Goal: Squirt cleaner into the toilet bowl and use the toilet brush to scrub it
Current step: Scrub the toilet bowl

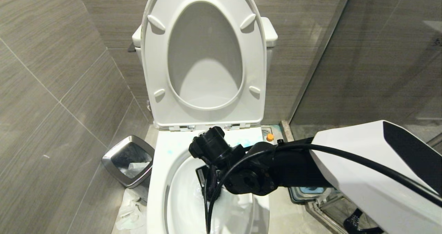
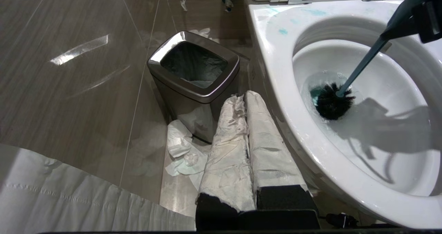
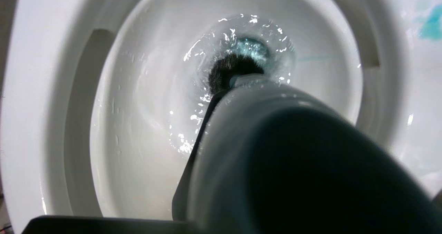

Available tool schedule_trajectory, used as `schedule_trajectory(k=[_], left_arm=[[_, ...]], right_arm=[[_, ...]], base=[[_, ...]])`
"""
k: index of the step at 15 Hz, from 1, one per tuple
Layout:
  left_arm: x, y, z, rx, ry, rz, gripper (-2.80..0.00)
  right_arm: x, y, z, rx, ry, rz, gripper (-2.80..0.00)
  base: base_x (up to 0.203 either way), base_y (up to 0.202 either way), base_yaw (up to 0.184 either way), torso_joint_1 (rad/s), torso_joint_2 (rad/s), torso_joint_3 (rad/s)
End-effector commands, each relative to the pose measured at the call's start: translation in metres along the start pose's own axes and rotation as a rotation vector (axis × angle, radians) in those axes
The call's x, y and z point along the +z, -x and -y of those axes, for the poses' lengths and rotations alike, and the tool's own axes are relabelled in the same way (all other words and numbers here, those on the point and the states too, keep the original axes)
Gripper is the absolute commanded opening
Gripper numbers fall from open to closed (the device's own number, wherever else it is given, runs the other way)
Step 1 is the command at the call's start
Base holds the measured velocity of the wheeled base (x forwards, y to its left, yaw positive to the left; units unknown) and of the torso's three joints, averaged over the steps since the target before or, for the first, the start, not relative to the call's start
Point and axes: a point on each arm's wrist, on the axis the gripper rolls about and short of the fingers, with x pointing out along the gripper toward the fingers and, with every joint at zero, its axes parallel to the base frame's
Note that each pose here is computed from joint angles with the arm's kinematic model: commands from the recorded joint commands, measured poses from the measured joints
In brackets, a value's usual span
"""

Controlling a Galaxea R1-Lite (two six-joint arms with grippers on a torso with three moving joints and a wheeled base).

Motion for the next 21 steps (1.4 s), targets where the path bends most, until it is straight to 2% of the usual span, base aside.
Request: schedule_trajectory(k=[1, 2, 5, 7, 12, 15, 19, 21], left_arm=[[0.000, 0.000, 0.000, 0.000, -0.001, -0.003, -2.80], [0.000, 0.000, 0.000, 0.000, 0.000, -0.003, -2.80], [0.000, 0.000, 0.000, 0.000, 0.000, -0.003, -2.80], [0.000, 0.000, 0.000, 0.000, 0.001, -0.003, -2.80], [0.000, 0.000, 0.000, 0.000, 0.001, -0.003, -2.80], [0.000, 0.000, 0.000, 0.000, -0.001, -0.003, -2.80], [0.000, 0.000, 0.000, 0.000, -0.001, -0.003, -2.80], [0.000, 0.000, 0.000, 0.000, 0.001, -0.003, -2.80]], right_arm=[[-0.008, -0.010, -0.002, -0.009, 0.004, -0.027, -2.80], [-0.001, -0.003, -0.002, -0.001, -0.006, -0.004, -2.80], [0.042, 0.046, 0.001, 0.050, -0.047, 0.143, -2.80], [0.054, 0.068, 0.007, 0.064, -0.057, 0.187, -2.80], [0.045, 0.056, 0.005, 0.054, -0.064, 0.152, -2.80], [0.047, 0.068, 0.009, 0.069, -0.091, 0.158, -2.80], [0.023, 0.079, 0.017, 0.095, -0.069, 0.074, -2.80], [0.016, 0.081, 0.020, 0.091, -0.138, 0.049, -2.80]], base=[[0.000, 0.000, 0.000, 0.000, 0.00, 0.000], [0.000, 0.000, 0.000, 0.000, 0.00, 0.000], [0.000, 0.000, 0.000, 0.000, 0.00, 0.000], [0.000, 0.000, 0.000, 0.000, 0.00, 0.000], [0.000, 0.000, 0.000, 0.000, 0.00, 0.000], [0.000, 0.000, 0.000, 0.000, 0.00, 0.000], [0.000, 0.000, 0.000, 0.000, 0.00, 0.000], [0.000, 0.000, 0.000, 0.000, 0.00, 0.000]])
